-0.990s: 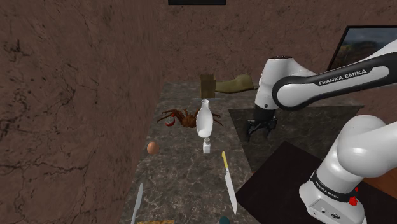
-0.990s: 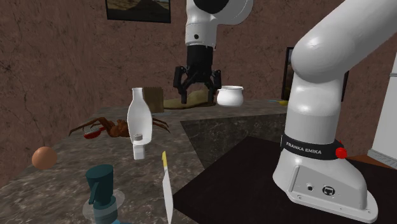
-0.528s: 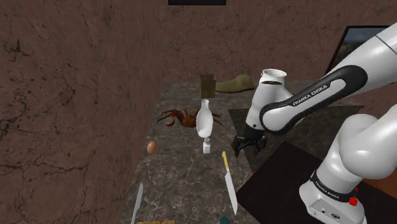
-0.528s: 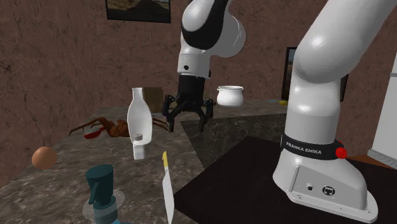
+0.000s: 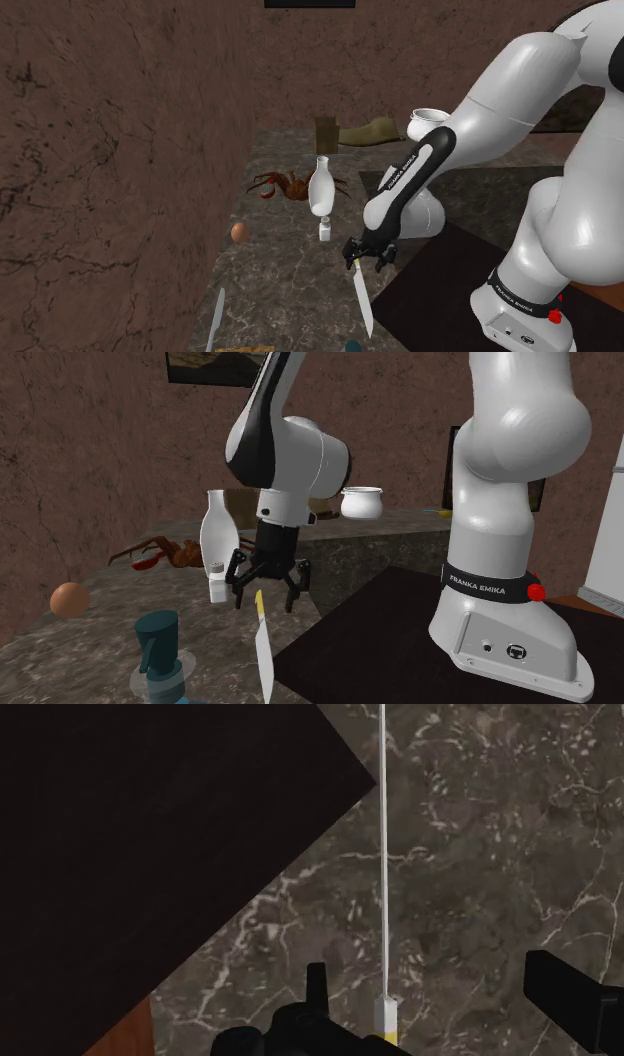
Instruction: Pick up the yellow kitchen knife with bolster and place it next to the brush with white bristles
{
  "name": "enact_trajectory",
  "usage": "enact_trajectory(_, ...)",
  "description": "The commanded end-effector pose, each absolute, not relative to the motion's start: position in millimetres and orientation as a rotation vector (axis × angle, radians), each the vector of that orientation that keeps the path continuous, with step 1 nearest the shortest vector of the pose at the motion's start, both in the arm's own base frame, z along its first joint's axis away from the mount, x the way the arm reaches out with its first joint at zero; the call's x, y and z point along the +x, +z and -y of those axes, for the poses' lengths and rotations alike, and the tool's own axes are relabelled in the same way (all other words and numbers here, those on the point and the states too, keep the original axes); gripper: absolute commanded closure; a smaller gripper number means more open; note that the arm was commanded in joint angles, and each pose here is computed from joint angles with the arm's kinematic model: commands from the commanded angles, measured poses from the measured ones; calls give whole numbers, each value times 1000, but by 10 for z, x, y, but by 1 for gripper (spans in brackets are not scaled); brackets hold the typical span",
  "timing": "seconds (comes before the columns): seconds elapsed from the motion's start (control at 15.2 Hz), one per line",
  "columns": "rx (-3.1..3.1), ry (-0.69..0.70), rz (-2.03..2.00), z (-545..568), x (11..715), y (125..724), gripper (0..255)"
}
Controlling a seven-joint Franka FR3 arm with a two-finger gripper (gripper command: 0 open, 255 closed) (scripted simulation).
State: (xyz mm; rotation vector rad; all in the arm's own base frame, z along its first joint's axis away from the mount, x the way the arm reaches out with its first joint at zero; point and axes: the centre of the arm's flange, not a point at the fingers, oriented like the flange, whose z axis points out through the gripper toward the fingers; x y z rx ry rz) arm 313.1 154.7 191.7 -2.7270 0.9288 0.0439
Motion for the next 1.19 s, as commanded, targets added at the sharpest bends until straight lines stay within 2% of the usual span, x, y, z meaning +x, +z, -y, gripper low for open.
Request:
enact_trajectory(0.0, -2713, 41, -956, -1577, 3129, 1756, 0)
enact_trajectory(0.46, -2713, 41, -956, -1666, 3150, 1421, 0)
enact_trajectory(0.92, -2713, 41, -956, -1666, 3150, 1422, 0)
enact_trajectory(0.99, -2713, 41, -956, -1666, 3150, 1422, 255)
enact_trajectory(1.12, -2713, 41, -956, -1666, 3150, 1422, 255)
